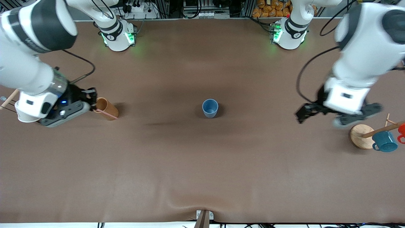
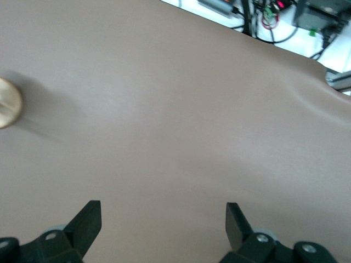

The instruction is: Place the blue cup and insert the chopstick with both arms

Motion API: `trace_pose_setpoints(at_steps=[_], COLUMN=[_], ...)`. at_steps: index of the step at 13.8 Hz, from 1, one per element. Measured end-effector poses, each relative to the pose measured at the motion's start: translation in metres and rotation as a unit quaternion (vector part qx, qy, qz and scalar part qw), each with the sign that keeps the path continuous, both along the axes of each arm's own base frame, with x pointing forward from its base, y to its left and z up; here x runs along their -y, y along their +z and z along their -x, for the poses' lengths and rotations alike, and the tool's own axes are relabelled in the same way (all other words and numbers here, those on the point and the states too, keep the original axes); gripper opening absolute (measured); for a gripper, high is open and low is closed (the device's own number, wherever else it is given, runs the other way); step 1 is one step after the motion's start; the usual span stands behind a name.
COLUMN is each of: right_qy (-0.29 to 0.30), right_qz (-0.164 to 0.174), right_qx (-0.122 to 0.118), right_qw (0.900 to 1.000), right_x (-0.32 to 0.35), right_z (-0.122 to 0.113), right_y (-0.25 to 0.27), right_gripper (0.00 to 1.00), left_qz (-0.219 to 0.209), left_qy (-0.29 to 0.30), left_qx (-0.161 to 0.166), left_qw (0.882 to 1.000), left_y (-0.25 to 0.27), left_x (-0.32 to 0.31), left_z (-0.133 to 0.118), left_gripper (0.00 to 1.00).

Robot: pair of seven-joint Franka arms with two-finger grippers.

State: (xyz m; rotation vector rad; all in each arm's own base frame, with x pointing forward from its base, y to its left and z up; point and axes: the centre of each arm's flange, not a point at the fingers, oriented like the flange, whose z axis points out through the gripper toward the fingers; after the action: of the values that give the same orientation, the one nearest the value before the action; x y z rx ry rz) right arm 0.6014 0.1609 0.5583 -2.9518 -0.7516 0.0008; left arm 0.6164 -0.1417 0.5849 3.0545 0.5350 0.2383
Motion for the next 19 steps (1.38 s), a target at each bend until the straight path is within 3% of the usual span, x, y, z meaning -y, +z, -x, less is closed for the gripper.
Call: trace_pose_setpoints(at_steps=[4, 7, 11, 14, 19], right_qy=[0.087, 0.149, 0.182, 0.219, 0.258], right_qz=[-0.024, -0.026, -0.034, -0.033, -0.037], right_qx=[0.046, 0.077, 0.101, 0.102, 0.098], right_qw=[0.995, 0.986, 0.978, 0.97, 0.96], right_x=[-0.109, -0.186, -0.235, -0.282, -0.329], right_z=[0.028, 0.059, 0.055, 0.066, 0.103], right_y=[0.009, 0.006, -0.031, -0.052, -0.053], right_gripper=[0.1, 0.1, 0.1, 0.1, 0.1], left_qz=[-0.018, -0.023, -0.025, -0.027, -0.028], left_qy=[-0.05, -0.074, -0.089, -0.107, -0.11], left_qx=[-0.039, -0.043, -0.043, -0.038, -0.042], left_qw=[0.998, 0.996, 0.995, 0.993, 0.993], left_y=[0.025, 0.043, 0.047, 0.054, 0.051], left_x=[-0.052, -0.094, -0.106, -0.105, -0.112], left_z=[0.021, 0.039, 0.051, 0.055, 0.056], left_gripper=[1.0, 1.0, 1.0, 1.0, 1.0])
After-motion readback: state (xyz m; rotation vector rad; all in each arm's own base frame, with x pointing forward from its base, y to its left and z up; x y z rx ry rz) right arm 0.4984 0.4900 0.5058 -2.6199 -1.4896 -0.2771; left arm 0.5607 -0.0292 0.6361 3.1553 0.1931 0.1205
